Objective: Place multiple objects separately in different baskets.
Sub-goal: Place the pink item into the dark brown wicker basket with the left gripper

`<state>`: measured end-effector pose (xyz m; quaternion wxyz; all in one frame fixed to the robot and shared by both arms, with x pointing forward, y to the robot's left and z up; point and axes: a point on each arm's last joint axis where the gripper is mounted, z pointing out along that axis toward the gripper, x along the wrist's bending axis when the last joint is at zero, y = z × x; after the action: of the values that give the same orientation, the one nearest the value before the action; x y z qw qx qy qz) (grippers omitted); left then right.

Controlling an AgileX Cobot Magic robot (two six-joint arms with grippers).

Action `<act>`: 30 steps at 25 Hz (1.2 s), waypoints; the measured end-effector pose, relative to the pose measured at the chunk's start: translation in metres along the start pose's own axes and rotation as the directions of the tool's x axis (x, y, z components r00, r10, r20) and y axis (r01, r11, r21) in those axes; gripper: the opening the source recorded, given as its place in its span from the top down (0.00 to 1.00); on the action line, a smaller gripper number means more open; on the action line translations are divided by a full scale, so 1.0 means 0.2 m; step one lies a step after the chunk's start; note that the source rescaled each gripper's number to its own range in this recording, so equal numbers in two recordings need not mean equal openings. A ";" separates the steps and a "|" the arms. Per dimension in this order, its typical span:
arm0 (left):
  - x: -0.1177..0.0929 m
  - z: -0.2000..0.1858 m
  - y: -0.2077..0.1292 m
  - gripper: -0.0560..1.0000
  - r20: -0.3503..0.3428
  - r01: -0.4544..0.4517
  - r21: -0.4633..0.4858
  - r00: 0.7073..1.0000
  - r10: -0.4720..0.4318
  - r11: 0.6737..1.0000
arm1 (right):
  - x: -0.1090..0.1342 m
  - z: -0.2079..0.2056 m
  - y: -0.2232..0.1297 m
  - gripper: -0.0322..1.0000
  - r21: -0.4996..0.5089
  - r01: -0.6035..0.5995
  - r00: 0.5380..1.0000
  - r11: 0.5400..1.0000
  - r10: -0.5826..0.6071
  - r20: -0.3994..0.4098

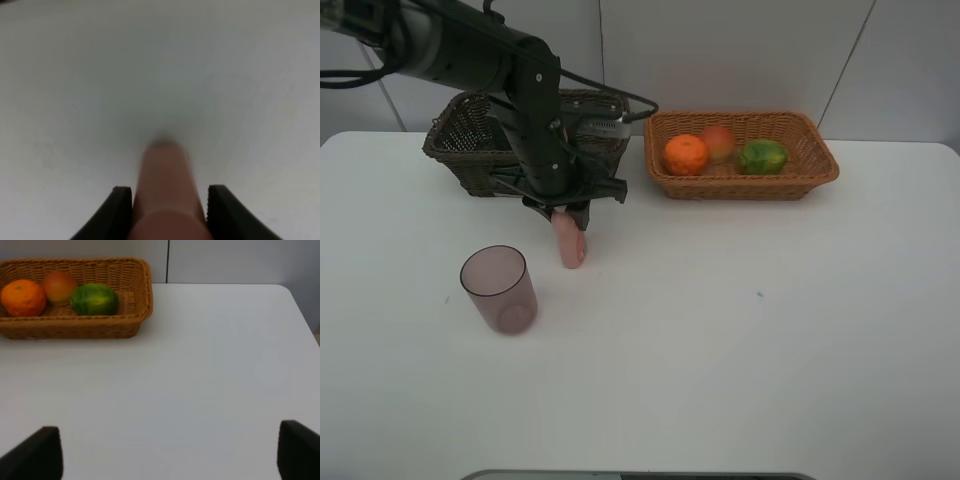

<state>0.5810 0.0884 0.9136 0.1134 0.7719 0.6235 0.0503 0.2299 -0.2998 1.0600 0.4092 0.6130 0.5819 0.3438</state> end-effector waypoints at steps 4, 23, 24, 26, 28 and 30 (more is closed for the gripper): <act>0.00 0.00 0.00 0.57 0.000 0.000 0.000 1.000 0.000 1.000 | 0.00 0.00 0.00 0.26 0.000 0.000 1.000 1.000 0.000 0.000; 0.05 -0.52 0.03 0.57 0.020 -0.053 -0.205 0.998 0.059 0.977 | 0.00 0.00 0.00 0.26 0.000 0.000 1.000 1.000 0.000 0.000; 0.06 -0.55 0.04 0.57 0.019 -0.049 -0.215 0.998 0.054 0.975 | 0.00 0.00 0.00 0.26 0.000 0.000 1.000 1.000 0.000 0.000; 0.09 -0.61 0.08 0.57 0.016 -0.034 -0.239 0.999 0.039 0.971 | 0.00 0.00 0.00 0.26 0.000 0.000 1.000 1.000 0.000 0.000; 0.12 -0.66 0.12 0.57 0.013 -0.033 -0.267 0.999 0.037 0.963 | 0.00 0.00 0.00 0.26 0.000 0.000 1.000 1.000 0.000 0.000; 0.14 -0.70 0.16 0.57 0.006 -0.049 -0.302 0.999 0.053 0.952 | 0.00 0.00 0.00 0.26 0.000 0.000 1.000 1.000 0.000 0.000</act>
<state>0.5859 0.1250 1.0553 0.2331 0.7617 0.5875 0.1425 0.2299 -0.2998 1.0600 0.4092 0.6130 0.5819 0.3438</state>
